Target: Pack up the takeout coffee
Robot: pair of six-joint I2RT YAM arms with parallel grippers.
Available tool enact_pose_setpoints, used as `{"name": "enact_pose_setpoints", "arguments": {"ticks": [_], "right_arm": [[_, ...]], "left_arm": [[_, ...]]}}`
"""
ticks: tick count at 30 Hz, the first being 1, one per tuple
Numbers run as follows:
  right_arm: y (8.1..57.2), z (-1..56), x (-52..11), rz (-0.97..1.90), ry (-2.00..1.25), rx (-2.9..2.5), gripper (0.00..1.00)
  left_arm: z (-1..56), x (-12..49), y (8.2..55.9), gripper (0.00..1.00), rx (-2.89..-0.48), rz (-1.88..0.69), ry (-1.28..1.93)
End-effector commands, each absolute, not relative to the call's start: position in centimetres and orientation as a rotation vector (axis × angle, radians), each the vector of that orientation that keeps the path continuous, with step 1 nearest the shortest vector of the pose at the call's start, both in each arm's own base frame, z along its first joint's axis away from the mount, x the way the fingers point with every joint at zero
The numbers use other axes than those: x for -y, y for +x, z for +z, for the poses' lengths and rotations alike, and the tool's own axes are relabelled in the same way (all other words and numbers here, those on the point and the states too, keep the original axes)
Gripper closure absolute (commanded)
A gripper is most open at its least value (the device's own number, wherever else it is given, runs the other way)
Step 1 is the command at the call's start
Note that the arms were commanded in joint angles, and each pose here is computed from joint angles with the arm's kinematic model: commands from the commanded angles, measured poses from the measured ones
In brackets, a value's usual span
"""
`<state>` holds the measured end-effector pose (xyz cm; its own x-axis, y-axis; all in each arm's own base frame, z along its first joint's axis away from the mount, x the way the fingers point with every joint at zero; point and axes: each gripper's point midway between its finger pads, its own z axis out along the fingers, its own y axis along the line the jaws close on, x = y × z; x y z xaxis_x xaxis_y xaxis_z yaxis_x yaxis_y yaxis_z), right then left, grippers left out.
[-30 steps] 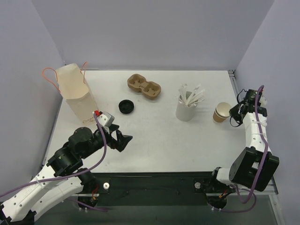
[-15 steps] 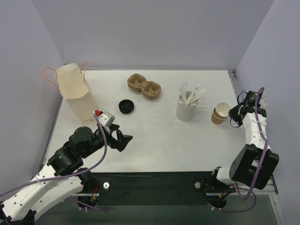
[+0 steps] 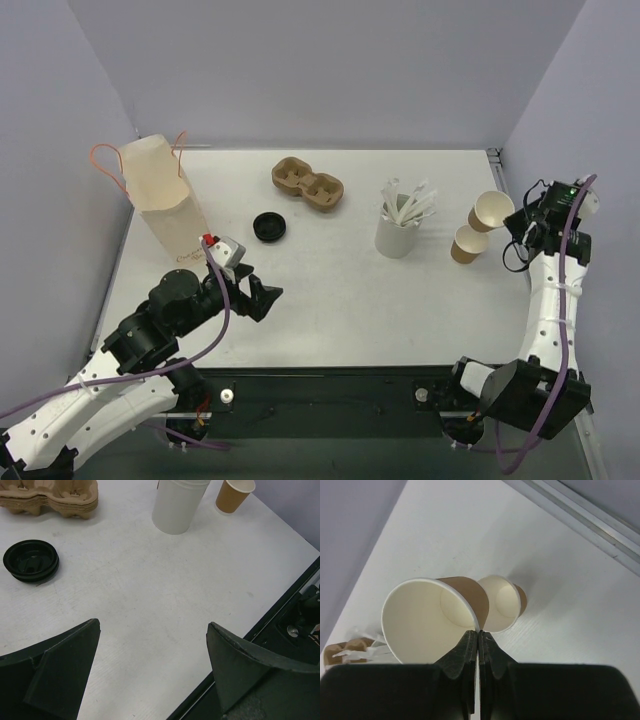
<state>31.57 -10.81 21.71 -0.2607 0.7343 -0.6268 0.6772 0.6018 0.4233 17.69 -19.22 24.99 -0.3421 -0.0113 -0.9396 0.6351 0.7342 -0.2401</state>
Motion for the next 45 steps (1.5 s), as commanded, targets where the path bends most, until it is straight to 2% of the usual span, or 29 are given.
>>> {"name": "enact_pose_setpoints", "arguments": {"ticks": [1,7,12,15,19,23,30,41,45], "right_arm": [[29.8,27.5,8.9,0.155,1.045,-1.914,1.0],[27.1,30.7,3.9,0.229,0.844,-1.95,1.0],[24.3,30.8,-3.5,0.42,0.594,-2.024,1.0],[22.9,29.0,-7.9,0.511,0.461,-2.112,1.0],[21.7,25.5,-12.2,0.497,0.324,-2.21,1.0],[21.2,20.5,-16.1,0.332,0.163,-2.346,1.0],[22.0,16.6,-23.0,0.276,0.026,-2.414,1.0],[22.8,11.3,-25.9,0.216,0.025,-2.485,1.0],[22.8,10.2,-25.8,0.209,0.042,-2.489,0.96]], "left_arm": [[25.6,18.8,18.2,0.03,-1.789,-0.685,0.457],[25.7,17.8,18.8,0.03,-1.791,-0.634,0.408],[25.8,17.2,19.0,0.03,-1.79,-0.607,0.381],[25.4,17.0,19.1,0.03,-1.794,-0.593,0.378],[25.2,17.1,19.2,0.03,-1.811,-0.586,0.388],[25.3,16.9,19.3,0.03,-1.81,-0.571,0.378],[25.5,16.4,19.2,0.03,-1.795,-0.561,0.36],[25.5,16.4,19.1,0.03,-1.795,-0.56,0.364],[25.4,16.6,19.1,0.03,-1.798,-0.563,0.371]]}}
